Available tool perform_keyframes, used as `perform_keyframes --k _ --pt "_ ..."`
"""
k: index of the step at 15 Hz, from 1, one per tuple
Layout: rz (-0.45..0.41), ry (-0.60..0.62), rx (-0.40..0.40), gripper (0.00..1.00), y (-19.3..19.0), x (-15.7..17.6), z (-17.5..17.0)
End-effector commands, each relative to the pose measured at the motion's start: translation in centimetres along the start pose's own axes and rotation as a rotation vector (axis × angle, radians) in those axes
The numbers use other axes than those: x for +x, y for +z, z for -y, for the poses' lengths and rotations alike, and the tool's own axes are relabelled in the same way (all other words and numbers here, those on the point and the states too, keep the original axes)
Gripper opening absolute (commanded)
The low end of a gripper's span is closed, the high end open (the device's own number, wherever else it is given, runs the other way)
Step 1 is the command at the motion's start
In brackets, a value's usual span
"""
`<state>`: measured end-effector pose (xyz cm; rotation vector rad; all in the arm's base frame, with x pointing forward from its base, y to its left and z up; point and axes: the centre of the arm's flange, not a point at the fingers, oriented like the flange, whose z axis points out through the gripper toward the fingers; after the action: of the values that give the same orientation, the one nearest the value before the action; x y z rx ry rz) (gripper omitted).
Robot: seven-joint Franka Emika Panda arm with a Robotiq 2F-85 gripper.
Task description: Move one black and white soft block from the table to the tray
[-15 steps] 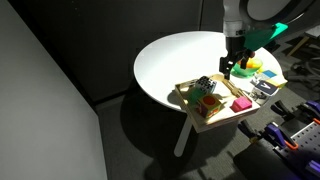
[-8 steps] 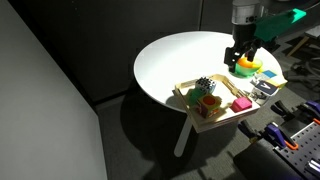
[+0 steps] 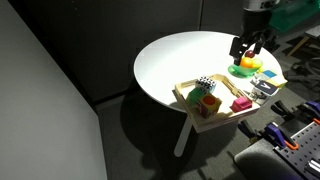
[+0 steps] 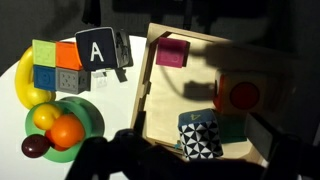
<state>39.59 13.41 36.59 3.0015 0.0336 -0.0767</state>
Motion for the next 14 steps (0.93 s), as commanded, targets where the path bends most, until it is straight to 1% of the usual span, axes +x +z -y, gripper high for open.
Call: perform_keyframes --k 1,5,8,9,14 --pt "-0.045 0.011 0.048 1.00 -1.1 -1.9 -1.0" --pt "-0.074 0.003 0.107 1.00 -1.2 -2.4 -1.4" --pt "-0.090 -0.008 0.134 1.00 -1.1 -2.6 -1.6" --pt "-0.067 0.003 0.105 1.00 -1.0 -1.8 -0.6" --pt "-0.066 -0.001 0.103 1.00 -0.8 -1.9 -0.5"
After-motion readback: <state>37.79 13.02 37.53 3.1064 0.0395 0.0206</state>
